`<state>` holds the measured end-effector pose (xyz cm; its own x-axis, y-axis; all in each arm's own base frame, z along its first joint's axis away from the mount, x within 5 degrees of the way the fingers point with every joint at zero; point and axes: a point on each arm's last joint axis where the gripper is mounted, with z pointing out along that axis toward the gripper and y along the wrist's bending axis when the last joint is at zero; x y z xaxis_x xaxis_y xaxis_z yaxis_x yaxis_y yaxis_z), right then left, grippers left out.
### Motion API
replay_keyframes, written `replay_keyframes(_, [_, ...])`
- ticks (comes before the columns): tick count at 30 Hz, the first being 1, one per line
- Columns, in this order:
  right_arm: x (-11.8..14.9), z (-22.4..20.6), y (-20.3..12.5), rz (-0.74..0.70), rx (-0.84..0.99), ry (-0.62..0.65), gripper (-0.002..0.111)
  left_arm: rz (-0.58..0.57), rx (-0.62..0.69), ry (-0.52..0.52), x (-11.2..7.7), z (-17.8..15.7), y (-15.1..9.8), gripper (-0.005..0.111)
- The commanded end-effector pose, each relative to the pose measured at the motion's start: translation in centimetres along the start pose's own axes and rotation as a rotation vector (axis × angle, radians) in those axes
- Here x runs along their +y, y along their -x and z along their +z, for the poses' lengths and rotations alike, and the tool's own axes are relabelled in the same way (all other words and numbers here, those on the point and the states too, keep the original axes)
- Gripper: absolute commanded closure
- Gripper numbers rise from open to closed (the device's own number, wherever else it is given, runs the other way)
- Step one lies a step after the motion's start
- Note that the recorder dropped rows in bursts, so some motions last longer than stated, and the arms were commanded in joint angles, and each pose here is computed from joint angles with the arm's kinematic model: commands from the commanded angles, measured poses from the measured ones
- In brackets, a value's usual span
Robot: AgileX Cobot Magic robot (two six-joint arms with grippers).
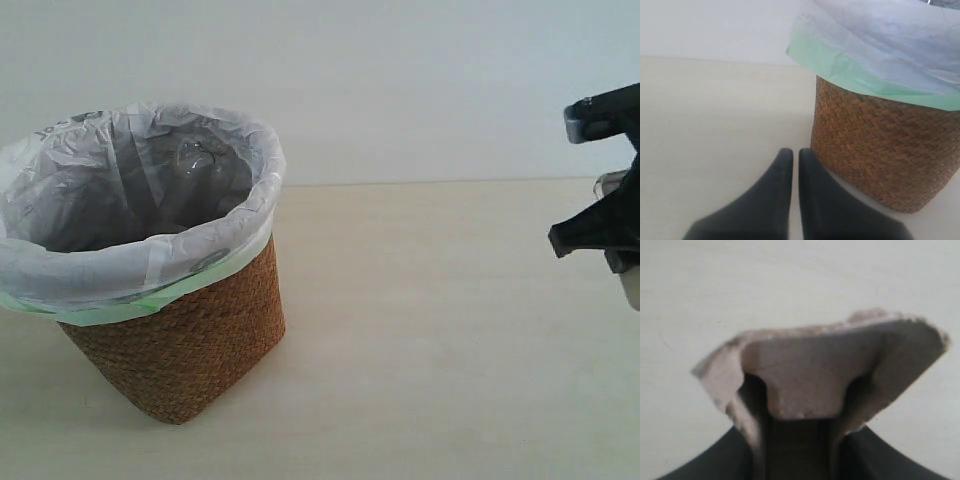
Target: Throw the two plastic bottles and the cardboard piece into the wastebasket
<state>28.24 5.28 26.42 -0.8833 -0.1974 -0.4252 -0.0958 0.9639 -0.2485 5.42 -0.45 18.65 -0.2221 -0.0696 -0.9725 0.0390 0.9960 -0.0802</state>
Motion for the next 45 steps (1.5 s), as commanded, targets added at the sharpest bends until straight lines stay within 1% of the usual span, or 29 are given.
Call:
replay_keyframes(1, [1.9, 2.6, 1.6, -0.016, -0.071, 0.065, 0.107, -0.004, 0.000, 0.002, 0.0, 0.0, -0.1, 0.103])
replay_keyframes(3, [4.3, 1.6, 3.6, -0.045, -0.160, 0.169, 0.106, -0.004, 0.000, 0.002, 0.0, 0.0, -0.1, 0.103])
replay_keyframes(4, [5.6, 0.1, 5.1, -0.026, -0.212, 0.243, 0.104, -0.004, 0.000, 0.002, 0.0, 0.0, -0.1, 0.103])
replay_keyframes(5, [7.4, -2.3, 6.7, -0.026, -0.275, 0.340, 0.097, -0.004, 0.000, 0.002, 0.0, 0.0, -0.1, 0.103])
replay_keyframes(6, [9.4, -5.0, 8.1, -0.036, -0.339, 0.459, 0.088, -0.004, 0.000, 0.002, 0.0, 0.0, -0.1, 0.103])
replay_keyframes(8, [12.9, -10.8, 10.1, -0.075, -0.461, 0.689, 0.066, -0.004, 0.000, 0.002, 0.0, 0.0, -0.1, 0.103])
replay_keyframes(9, [14.1, -13.7, 11.0, -0.091, -0.536, 0.778, 0.052, -0.004, 0.000, 0.002, 0.0, 0.0, -0.1, 0.103])
replay_keyframes(10, [14.8, -16.1, 11.7, -0.099, -0.595, 0.825, 0.041, -0.004, 0.000, 0.002, 0.0, 0.0, -0.1, 0.103])
replay_keyframes(11, [15.3, -17.4, 12.3, -0.085, -0.618, 0.854, 0.037, -0.004, 0.000, 0.002, 0.0, 0.0, -0.1, 0.103])
replay_keyframes(13, [15.9, -18.9, 13.2, -0.085, -0.612, 0.880, 0.037, -0.004, 0.000, 0.002, 0.0, 0.0, -0.1, 0.103])
replay_keyframes(15, [16.1, -18.8, 13.8, -0.092, -0.570, 0.861, 0.037, -0.004, 0.000, 0.002, 0.0, 0.0, -0.1, 0.103])
replay_keyframes(17, [15.8, -17.5, 14.1, -0.086, -0.524, 0.792, 0.037, -0.004, 0.000, 0.002, 0.0, 0.0, -0.1, 0.103])
replay_keyframes(20, [14.5, -15.9, 14.2, -0.073, -0.464, 0.612, 0.042, -0.004, 0.000, 0.002, 0.0, 0.0, -0.1, 0.103])
replay_keyframes(21, [13.9, -15.5, 14.1, -0.083, -0.446, 0.533, 0.047, -0.004, 0.000, 0.002, 0.0, 0.0, -0.1, 0.103])
replay_keyframes(23, [13.0, -15.0, 14.0, -0.108, -0.417, 0.447, 0.057, -0.004, 0.000, 0.002, 0.0, 0.0, -0.1, 0.103])
replay_keyframes(25, [12.4, -14.7, 13.7, -0.138, -0.386, 0.368, 0.072, -0.004, 0.000, 0.002, 0.0, 0.0, -0.1, 0.103])
replay_keyframes(28, [11.5, -14.3, 13.5, -0.154, -0.353, 0.265, 0.102, -0.004, 0.000, 0.002, 0.0, 0.0, -0.1, 0.103])
replay_keyframes(29, [11.4, -14.2, 13.5, -0.146, -0.342, 0.248, 0.108, -0.004, 0.000, 0.002, 0.0, 0.0, -0.1, 0.103])
replay_keyframes(32, [11.0, -14.4, 12.9, -0.149, -0.338, 0.239, 0.105, -0.004, 0.000, 0.002, 0.0, 0.0, -0.1, 0.103])
replay_keyframes(36, [10.3, -14.7, 11.1, -0.157, -0.391, 0.282, 0.101, -0.004, 0.000, 0.002, 0.0, 0.0, -0.1, 0.103])
replay_keyframes(40, [9.6, -13.7, 7.6, -0.176, -0.444, 0.320, 0.101, -0.004, 0.000, 0.002, 0.0, 0.0, -0.1, 0.103])
replay_keyframes(42, [9.0, -13.5, 5.4, -0.152, -0.514, 0.366, 0.101, -0.004, 0.000, 0.002, 0.0, 0.0, -0.1, 0.103])
replay_keyframes(45, [8.2, -12.9, 1.5, -0.092, -0.649, 0.473, 0.101, -0.004, 0.000, 0.002, 0.0, 0.0, -0.1, 0.103])
